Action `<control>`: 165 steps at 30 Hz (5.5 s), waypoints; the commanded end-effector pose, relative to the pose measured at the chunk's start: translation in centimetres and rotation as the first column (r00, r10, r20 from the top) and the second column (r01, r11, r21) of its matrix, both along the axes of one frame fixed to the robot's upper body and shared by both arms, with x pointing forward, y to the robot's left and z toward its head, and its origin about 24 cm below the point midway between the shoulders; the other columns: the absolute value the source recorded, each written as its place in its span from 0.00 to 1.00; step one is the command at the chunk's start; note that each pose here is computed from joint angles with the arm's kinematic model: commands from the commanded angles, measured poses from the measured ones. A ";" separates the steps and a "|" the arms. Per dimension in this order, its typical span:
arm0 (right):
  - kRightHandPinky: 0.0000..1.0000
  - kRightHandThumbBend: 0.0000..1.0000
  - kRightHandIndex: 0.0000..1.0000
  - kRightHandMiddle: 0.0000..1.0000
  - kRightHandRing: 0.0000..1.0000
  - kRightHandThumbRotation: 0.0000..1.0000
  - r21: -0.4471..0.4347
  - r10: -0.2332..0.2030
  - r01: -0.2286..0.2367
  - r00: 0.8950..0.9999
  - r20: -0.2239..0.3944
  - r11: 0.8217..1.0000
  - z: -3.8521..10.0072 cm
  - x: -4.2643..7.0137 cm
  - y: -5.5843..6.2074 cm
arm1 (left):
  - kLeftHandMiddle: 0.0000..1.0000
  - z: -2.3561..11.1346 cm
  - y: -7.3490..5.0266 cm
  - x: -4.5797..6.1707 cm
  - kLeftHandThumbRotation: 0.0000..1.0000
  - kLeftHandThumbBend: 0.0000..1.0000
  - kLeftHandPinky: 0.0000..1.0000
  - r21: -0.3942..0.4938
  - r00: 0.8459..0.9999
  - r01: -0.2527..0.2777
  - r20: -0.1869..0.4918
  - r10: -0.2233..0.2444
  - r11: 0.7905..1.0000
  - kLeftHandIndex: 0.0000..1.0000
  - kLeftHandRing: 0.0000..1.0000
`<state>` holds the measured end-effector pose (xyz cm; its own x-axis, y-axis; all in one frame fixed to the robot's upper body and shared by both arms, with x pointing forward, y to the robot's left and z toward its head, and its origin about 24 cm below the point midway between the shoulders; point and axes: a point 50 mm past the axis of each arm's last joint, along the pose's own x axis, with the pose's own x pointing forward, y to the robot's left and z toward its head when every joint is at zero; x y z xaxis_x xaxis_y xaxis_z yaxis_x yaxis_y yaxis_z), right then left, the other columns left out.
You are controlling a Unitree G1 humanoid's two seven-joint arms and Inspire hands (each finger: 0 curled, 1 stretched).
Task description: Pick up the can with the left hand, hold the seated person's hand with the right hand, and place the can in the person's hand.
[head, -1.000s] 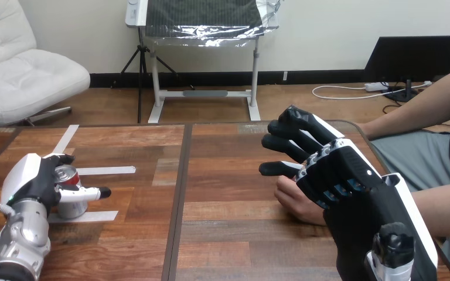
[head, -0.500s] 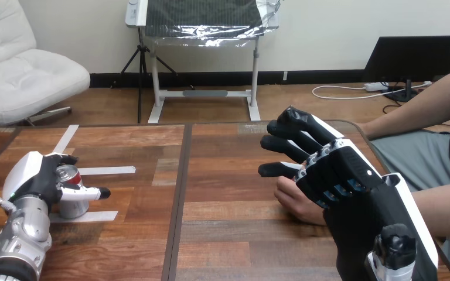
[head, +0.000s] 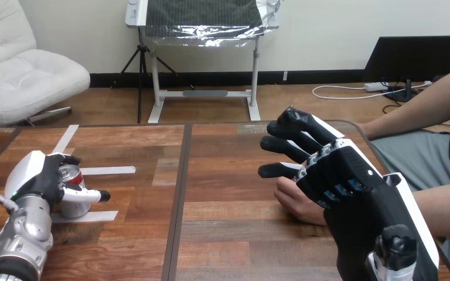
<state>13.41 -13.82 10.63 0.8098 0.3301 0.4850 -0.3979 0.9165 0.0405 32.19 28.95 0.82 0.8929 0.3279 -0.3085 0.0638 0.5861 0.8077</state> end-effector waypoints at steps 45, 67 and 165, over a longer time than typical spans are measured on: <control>0.69 1.00 0.84 0.85 0.83 0.89 0.031 0.002 -0.004 0.997 0.075 1.000 1.0 0.3 0.2 | 0.55 2.7 -1.5 2.1 0.00 0.72 0.48 -0.047 0.979 -0.018 0.201 0.027 0.999 0.62 0.52; 0.70 1.00 0.85 0.85 0.83 0.89 0.027 0.001 -0.003 0.997 0.078 1.000 1.1 0.3 0.2 | 0.49 3.1 -1.6 2.3 0.00 0.67 0.43 -0.054 0.970 -0.022 0.242 0.035 0.998 0.49 0.46; 0.78 1.00 0.86 0.86 0.85 0.87 0.046 -0.010 0.007 0.998 0.064 0.999 1.0 0.3 0.0 | 0.81 4.2 -0.8 3.1 0.30 0.99 0.79 0.161 0.998 0.052 0.033 -0.058 0.986 0.78 0.81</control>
